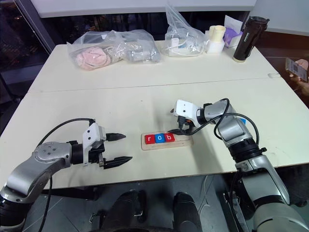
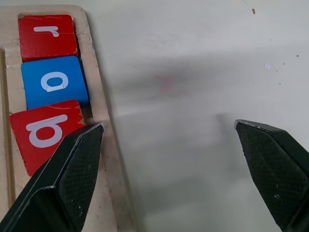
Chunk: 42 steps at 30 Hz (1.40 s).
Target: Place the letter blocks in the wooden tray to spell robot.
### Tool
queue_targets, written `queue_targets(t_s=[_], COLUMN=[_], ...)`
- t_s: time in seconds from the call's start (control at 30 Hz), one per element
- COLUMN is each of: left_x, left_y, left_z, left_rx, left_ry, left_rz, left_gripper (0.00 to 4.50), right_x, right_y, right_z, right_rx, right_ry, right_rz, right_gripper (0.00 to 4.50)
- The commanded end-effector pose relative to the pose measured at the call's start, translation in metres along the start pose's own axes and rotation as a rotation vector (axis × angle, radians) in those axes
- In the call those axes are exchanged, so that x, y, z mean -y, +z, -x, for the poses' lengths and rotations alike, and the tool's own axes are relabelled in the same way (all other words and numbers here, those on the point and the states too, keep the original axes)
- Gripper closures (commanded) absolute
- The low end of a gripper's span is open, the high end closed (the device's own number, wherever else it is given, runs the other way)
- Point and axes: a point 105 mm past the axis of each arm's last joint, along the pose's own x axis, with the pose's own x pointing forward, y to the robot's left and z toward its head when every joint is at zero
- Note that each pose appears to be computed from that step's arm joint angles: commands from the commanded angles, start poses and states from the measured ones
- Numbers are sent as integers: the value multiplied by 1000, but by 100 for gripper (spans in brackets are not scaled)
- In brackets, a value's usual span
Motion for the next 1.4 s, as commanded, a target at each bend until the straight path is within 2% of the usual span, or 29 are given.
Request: queue_targets(t_s=[0.03, 0.33, 0.73, 1.07, 1.4], left_x=[1, 1, 0, -1, -1], left_y=[3, 3, 5, 7, 8], left_z=[2, 0, -2, -4, -2], left_rx=[11, 15, 21, 25, 21], left_ry=[-4, -11, -17, -24, -16], left_rz=[-19, -21, -28, -32, -33], left_gripper=[0, 0, 0, 0, 0], right_x=[1, 15, -28, -44, -36], right_y=[15, 26, 29, 26, 12], right_z=[6, 23, 45, 38, 25], right_rx=[38, 49, 45, 39, 15], right_ry=[-7, -93, -5, 20, -2], right_rz=[43, 46, -7, -35, -37], right_gripper=[4, 4, 4, 4, 4])
